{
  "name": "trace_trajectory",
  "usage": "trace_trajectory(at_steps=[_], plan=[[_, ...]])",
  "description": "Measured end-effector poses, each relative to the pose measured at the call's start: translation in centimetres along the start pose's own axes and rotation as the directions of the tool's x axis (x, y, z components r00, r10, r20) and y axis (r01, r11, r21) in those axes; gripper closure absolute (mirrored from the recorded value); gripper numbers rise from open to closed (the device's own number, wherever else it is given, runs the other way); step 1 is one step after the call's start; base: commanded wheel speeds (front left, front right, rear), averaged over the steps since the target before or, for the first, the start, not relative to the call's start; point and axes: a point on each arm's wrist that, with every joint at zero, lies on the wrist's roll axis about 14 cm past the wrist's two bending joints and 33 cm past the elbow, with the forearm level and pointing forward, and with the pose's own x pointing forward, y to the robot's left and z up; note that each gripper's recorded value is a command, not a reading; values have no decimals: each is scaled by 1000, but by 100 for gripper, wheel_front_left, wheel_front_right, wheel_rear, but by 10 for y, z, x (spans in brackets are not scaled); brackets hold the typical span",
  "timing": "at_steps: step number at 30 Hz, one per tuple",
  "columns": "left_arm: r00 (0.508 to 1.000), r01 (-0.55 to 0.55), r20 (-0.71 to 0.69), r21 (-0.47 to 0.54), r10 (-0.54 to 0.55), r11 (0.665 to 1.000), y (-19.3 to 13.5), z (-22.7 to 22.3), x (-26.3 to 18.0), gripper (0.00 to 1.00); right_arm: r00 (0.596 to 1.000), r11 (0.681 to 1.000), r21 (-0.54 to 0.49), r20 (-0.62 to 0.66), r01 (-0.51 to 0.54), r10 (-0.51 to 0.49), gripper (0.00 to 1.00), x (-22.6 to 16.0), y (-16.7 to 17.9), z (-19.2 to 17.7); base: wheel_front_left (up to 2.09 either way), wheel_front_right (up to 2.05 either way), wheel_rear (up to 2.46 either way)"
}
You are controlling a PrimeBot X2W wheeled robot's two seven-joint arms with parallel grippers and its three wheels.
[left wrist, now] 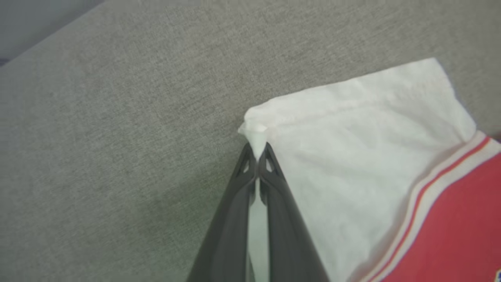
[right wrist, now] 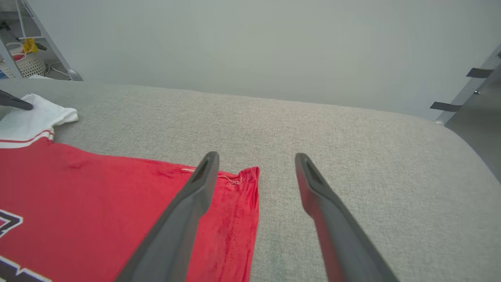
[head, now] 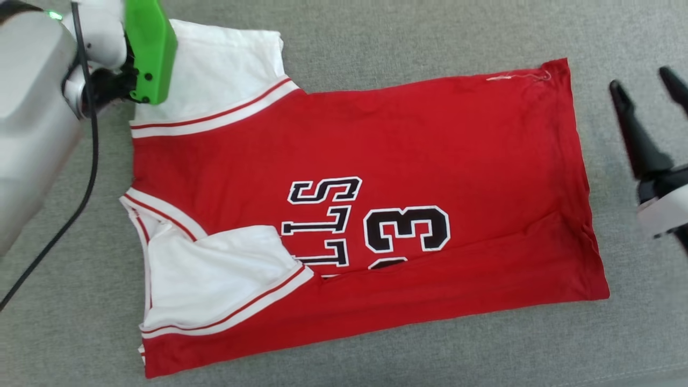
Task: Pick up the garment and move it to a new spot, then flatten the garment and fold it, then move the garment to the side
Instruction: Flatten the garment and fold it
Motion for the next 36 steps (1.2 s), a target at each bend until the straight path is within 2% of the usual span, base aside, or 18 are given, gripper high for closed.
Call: trace_trajectory(at_steps=[5,10,12,16,20,30,36], plan=[[991,13,129,72,-22,997,-17,21,-26,100,1000,996,-80,-18,-27,25,0,7,-6,30,0,0,0],[981,-3,191,149,-26,989,-26,20,-50,100,981,990,-112,-185,-81,59,0,17,-6,26,0,0,0],[977,-6,214,161,-28,987,-27,20,-58,100,957,991,-89,-280,-102,74,0,20,-6,16,0,0,0],[968,-27,249,198,-24,980,-28,21,-72,100,877,992,-37,-472,-118,87,0,22,-9,-7,0,0,0],[962,-26,270,217,-35,976,-32,22,-77,100,808,992,-23,-582,-125,89,0,30,-7,-24,0,0,0],[959,-6,279,215,-55,977,-33,13,-68,100,729,993,32,-677,-112,104,0,62,6,-69,0,0,0],[960,-8,275,198,-48,980,-25,5,-63,100,690,994,41,-717,-102,100,0,66,9,-105,0,0,0]])
